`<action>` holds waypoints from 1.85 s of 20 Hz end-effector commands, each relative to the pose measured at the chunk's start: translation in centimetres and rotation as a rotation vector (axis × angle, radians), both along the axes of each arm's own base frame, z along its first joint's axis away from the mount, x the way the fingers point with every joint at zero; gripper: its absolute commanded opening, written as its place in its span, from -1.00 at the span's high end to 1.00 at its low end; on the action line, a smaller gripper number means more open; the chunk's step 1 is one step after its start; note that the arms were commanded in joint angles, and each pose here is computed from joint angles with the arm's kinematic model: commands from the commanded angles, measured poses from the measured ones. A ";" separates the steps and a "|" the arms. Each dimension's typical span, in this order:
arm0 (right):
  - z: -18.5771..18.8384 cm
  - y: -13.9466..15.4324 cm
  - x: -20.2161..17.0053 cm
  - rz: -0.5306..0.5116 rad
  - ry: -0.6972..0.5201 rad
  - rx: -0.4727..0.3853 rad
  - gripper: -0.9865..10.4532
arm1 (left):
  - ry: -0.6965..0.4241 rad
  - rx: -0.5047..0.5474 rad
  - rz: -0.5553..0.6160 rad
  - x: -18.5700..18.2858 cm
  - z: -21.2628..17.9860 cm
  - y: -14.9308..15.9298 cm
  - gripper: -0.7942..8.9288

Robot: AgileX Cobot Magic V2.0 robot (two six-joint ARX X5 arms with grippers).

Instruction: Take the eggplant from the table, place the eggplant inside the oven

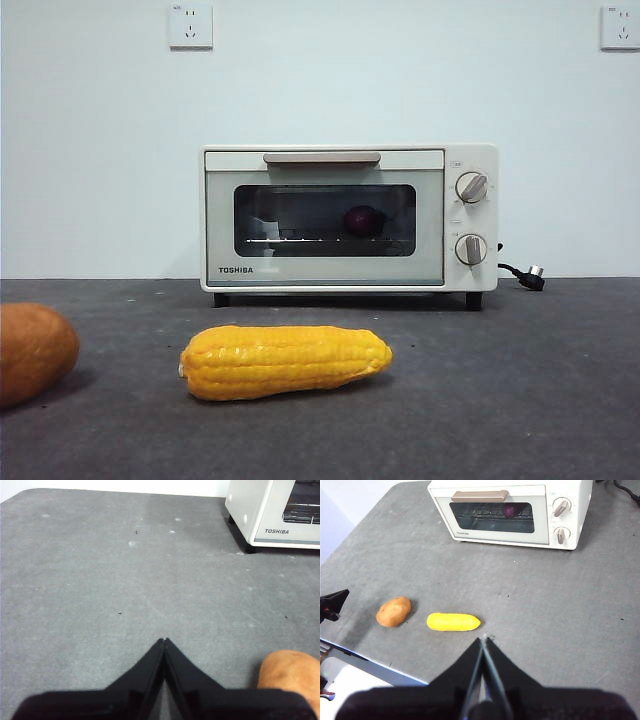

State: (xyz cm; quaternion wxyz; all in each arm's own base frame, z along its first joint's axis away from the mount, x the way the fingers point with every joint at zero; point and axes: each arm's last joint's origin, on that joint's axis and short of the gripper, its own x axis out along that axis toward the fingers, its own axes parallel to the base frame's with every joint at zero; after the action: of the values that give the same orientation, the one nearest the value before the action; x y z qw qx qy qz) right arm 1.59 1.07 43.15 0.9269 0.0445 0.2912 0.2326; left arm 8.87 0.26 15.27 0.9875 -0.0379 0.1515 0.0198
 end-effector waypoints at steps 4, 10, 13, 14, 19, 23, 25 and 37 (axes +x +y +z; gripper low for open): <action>-0.3 -0.1 0.0 0.006 -0.014 -0.076 0.83 | 0.001 -0.007 -0.001 0.1 -0.2 0.0 0.84; 1.0 -0.5 0.8 -0.209 -0.202 -0.174 0.83 | 0.001 -0.007 -0.001 0.1 -0.2 0.0 0.84; 1.5 -0.7 1.1 -0.297 -0.261 -0.178 0.83 | 0.001 -0.007 -0.001 0.1 -0.2 0.0 0.84; 1.6 -0.7 1.2 -0.315 -0.275 -0.181 0.83 | 0.001 -0.007 -0.001 0.1 -0.2 0.0 0.84; 1.6 -1.0 0.6 -0.410 -0.379 -0.139 0.83 | 0.001 -0.007 -0.001 0.1 -0.2 0.0 0.84; 0.0 -1.1 0.3 -0.475 -0.467 -0.127 0.83 | 0.001 -0.007 -0.001 0.1 -0.2 0.0 0.84; -1.5 -1.1 0.5 -0.484 -0.479 -0.126 0.83 | 0.001 -0.007 -0.001 0.1 -0.2 0.0 0.84; -15.6 -1.2 5.1 -0.495 -0.482 -0.096 0.83 | 0.001 -0.007 -0.001 0.1 -0.2 0.0 0.84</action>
State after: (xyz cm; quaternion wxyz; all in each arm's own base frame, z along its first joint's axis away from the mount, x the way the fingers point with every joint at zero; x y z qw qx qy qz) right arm 6.51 -0.15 28.03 0.9983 0.0081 0.0561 -0.0099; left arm 8.87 0.26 15.27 0.9875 -0.0379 0.1515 0.0198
